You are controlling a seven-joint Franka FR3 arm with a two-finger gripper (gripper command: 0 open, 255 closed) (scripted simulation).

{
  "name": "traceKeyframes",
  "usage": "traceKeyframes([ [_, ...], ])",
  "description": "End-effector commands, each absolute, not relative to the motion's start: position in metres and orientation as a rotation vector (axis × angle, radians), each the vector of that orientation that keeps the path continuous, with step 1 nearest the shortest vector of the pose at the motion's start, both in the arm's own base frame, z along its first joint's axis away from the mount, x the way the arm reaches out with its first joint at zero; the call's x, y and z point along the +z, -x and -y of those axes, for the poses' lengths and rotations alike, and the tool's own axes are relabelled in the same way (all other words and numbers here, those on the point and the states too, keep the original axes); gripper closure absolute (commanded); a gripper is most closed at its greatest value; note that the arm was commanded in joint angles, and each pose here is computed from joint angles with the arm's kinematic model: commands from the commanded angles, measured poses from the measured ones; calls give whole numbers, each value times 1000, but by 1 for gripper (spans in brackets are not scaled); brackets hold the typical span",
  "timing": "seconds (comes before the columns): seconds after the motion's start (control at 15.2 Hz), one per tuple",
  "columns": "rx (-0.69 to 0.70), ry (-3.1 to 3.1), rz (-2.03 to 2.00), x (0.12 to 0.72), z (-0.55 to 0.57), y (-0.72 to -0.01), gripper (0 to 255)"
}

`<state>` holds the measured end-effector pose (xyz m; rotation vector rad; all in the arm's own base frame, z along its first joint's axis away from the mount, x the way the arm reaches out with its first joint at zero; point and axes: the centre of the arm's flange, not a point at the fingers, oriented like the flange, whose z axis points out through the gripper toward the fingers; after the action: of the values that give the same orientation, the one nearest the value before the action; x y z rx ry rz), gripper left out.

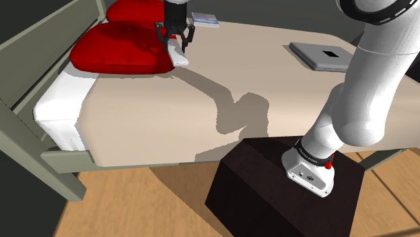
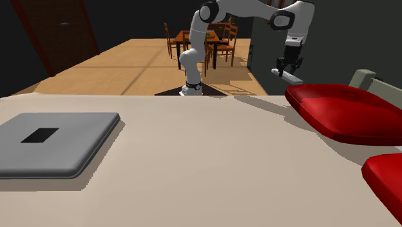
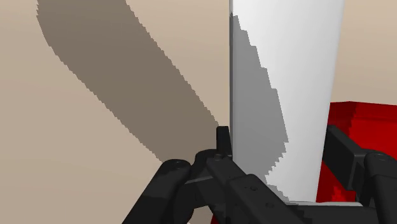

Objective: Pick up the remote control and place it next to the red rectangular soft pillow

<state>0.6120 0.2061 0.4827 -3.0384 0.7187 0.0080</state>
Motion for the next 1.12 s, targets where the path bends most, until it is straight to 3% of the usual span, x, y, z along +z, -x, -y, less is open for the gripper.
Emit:
traceKeyframes([
  [0.0, 7, 3038, -719, 472, -205, -612, 255],
  [1.06, 7, 3038, -719, 388, -205, -612, 255],
])
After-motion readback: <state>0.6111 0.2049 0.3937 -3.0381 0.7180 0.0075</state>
